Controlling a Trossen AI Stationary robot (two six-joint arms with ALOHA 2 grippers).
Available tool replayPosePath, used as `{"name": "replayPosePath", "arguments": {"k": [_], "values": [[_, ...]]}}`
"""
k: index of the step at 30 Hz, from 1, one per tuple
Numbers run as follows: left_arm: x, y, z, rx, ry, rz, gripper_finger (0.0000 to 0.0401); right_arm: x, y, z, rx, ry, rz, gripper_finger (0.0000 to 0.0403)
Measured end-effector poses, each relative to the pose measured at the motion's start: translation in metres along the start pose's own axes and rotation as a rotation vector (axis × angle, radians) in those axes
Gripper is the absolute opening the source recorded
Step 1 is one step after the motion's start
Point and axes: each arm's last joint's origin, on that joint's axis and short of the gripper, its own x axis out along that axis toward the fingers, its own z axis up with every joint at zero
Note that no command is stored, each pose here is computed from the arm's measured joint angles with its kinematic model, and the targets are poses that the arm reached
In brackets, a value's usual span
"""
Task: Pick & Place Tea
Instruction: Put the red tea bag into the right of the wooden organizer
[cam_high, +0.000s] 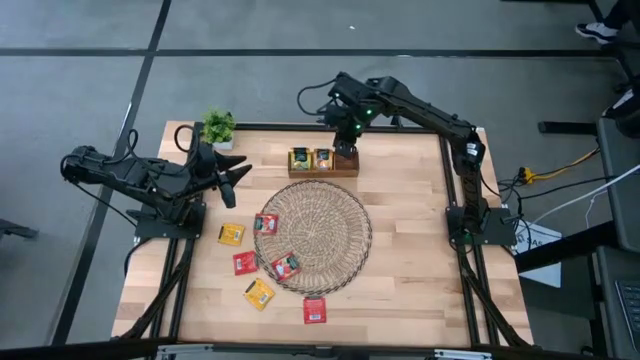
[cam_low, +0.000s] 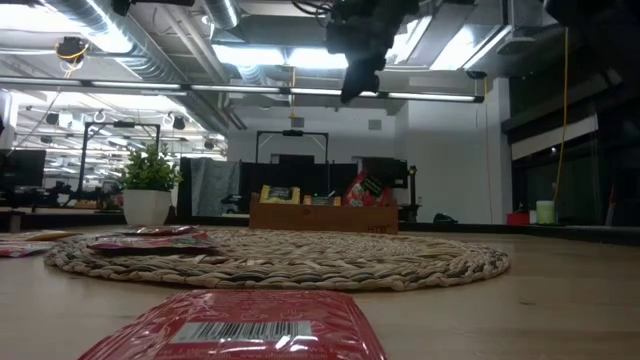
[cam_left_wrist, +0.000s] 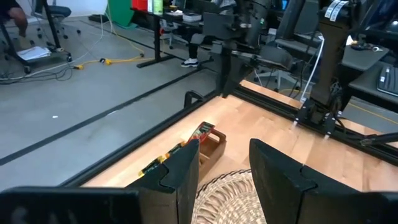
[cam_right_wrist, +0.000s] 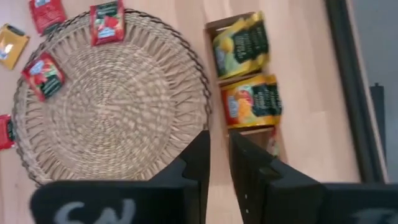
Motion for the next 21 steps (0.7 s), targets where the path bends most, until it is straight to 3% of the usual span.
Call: {"name": "replayPosePath", "arguments": {"k": [4, 8, 11, 21], "values": [[0.0, 0.0, 0.0, 0.001, 0.0, 0.001, 0.0136, 0.002, 0.009, -0.002, -0.003, 0.036, 0.016, 0.0052], [0.0, 0.0, 0.0, 0.001, 0.0, 0.001, 0.0136, 0.001, 0.01, -0.014, 0.021, 0.172, -0.024, 0.0052], [0.0, 0.0, 0.0, 0.001, 0.0, 0.001, 0.0136, -0.013, 0.013, -0.021, 0.021, 0.208, -0.021, 0.0052], [0.0, -0.001, 0.001, -0.009, -0.008, -0.002, 0.0136, -0.101, 0.035, -0.021, -0.007, -0.194, -0.095, 0.0052]]}}
